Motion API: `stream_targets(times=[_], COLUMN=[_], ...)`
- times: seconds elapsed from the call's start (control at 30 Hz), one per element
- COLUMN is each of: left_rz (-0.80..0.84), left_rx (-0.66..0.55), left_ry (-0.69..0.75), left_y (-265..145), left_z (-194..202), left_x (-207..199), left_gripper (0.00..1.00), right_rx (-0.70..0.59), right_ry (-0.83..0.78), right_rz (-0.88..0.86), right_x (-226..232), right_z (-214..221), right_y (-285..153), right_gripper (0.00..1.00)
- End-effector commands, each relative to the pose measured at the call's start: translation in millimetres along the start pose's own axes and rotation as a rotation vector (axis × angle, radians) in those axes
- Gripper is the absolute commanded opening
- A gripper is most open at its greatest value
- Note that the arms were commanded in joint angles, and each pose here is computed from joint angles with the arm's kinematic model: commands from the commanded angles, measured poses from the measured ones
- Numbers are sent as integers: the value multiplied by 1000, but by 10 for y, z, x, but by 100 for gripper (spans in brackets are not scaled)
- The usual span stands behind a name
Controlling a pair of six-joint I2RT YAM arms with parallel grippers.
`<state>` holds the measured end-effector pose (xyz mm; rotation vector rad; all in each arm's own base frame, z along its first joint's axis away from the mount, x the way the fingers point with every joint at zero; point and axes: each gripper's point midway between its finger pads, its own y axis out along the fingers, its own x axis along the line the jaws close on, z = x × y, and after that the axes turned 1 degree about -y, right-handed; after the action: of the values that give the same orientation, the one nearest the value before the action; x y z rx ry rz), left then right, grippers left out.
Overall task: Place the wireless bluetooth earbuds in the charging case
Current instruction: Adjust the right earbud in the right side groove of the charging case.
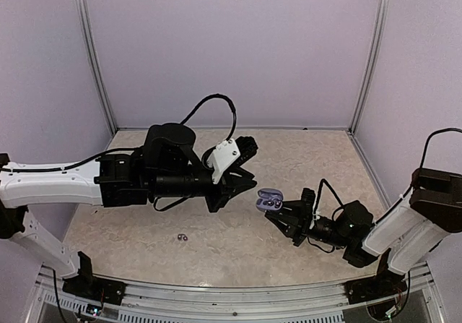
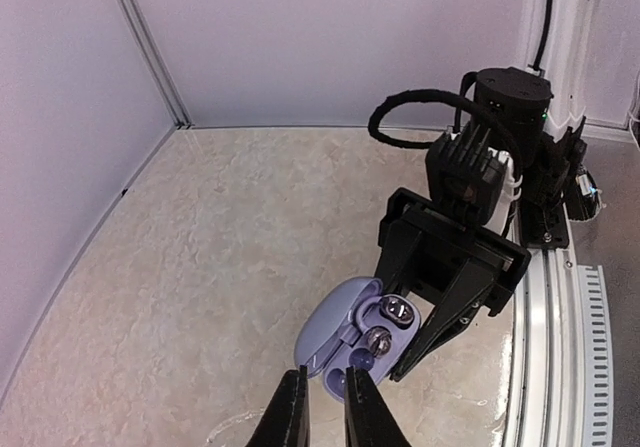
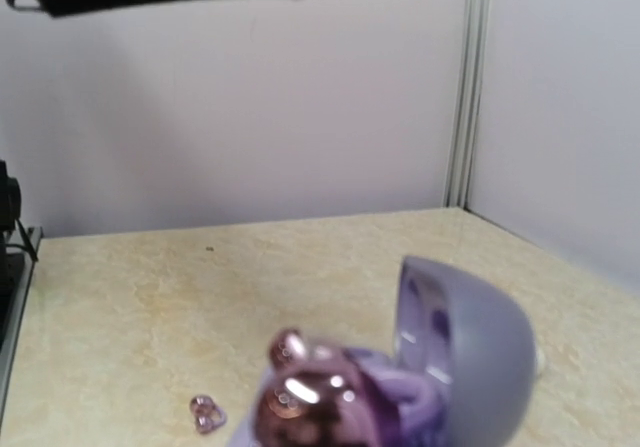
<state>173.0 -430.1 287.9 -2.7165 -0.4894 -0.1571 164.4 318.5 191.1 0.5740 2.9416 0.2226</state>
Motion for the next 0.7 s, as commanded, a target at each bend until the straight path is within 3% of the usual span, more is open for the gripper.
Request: stream_targets(times=[0.0,0.27,0.67], left_rz=[81,123,141], left_rx=[-22,6,29], left_ry=[40,85,96], left_y=[138,344,497], left_z=[-115,-80,-50], left_x=[-238,-404,-443], left_gripper=[13,6,5], right_rx=[-128,-121,-119], right_ry=[-25,-3,-11], right_rz=[-12,-21,-28], right_x=[28,45,57], right_z=[-356,-326,-317], right_y=[-4,22,38], right_gripper=[0,0,0])
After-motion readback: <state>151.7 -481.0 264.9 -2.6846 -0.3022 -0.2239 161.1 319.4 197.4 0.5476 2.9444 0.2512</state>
